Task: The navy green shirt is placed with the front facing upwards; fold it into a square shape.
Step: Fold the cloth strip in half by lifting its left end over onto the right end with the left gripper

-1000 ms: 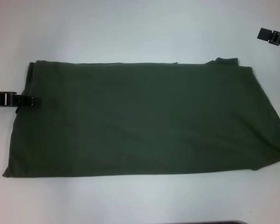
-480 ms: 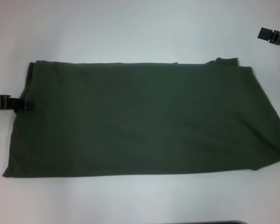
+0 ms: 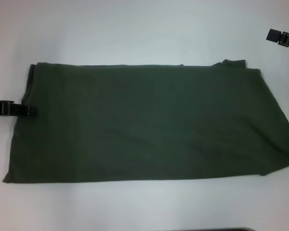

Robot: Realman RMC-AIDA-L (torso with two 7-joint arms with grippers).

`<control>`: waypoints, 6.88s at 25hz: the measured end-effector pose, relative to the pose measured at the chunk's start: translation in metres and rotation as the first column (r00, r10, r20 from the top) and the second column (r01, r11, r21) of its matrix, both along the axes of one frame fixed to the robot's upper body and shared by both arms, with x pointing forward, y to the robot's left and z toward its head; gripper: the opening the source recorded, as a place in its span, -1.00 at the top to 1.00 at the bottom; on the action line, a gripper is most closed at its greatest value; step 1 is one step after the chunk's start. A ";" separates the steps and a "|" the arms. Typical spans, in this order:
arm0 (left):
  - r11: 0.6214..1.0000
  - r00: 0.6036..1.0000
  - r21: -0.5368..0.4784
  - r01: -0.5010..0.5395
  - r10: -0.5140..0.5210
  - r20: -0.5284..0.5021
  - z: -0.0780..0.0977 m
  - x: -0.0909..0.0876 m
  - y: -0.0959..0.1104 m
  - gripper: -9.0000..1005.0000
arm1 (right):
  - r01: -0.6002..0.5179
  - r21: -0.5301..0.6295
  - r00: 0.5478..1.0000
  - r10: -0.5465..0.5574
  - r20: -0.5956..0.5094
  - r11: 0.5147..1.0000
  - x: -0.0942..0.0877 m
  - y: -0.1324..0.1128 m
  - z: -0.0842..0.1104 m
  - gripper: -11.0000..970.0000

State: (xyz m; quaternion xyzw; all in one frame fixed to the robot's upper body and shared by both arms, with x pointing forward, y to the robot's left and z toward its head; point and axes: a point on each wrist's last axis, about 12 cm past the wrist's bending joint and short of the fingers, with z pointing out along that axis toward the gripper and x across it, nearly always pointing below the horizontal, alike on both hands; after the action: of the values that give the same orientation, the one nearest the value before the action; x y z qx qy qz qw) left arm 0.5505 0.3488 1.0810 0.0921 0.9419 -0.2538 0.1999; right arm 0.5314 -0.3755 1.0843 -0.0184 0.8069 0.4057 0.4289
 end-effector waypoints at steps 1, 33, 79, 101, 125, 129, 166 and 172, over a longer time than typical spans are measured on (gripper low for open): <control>1.000 1.000 -0.003 0.005 -0.005 -0.001 0.000 0.000 -0.001 -0.07 | 0.000 0.000 1.000 0.000 0.000 1.000 0.000 0.000 0.000 -0.91; 0.999 0.999 -0.023 0.032 -0.032 0.012 0.007 0.007 -0.011 0.18 | 0.001 0.000 1.000 -0.001 0.004 1.000 0.000 0.000 0.000 -0.91; 0.959 0.982 -0.226 0.171 -0.148 0.114 0.048 0.006 -0.045 0.81 | -0.012 -0.002 1.000 0.012 -0.004 1.000 -0.001 0.000 0.000 -0.91; 0.962 0.982 -0.210 0.171 -0.149 0.116 0.055 0.007 -0.041 0.81 | -0.027 -0.008 1.000 0.027 -0.016 1.000 -0.001 0.000 0.000 -0.91; 0.971 0.986 -0.172 0.167 -0.160 0.052 0.055 0.006 -0.035 0.81 | -0.035 -0.014 0.999 0.034 -0.017 0.999 0.000 0.001 0.001 -0.91; 0.971 0.983 -0.153 0.181 -0.179 0.030 0.055 0.006 -0.035 0.81 | -0.033 -0.013 0.999 0.033 -0.019 0.999 -0.001 0.001 0.000 -0.91; 0.896 0.932 -0.274 0.349 -0.361 0.005 0.110 0.012 -0.118 0.81 | -0.065 -0.037 0.997 0.063 -0.036 0.997 0.006 -0.004 0.010 -0.90; 0.858 0.903 -0.305 0.414 -0.429 0.017 0.119 0.011 -0.145 0.81 | -0.056 -0.049 0.998 0.054 -0.035 0.997 0.007 -0.012 0.015 -0.90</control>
State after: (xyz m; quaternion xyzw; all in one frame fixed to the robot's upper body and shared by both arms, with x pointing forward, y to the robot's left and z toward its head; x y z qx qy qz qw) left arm 0.5613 0.2033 1.1998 0.2578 0.8537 -0.4343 0.1269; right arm 0.5384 -0.3877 1.0993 -0.0446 0.8232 0.3973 0.4031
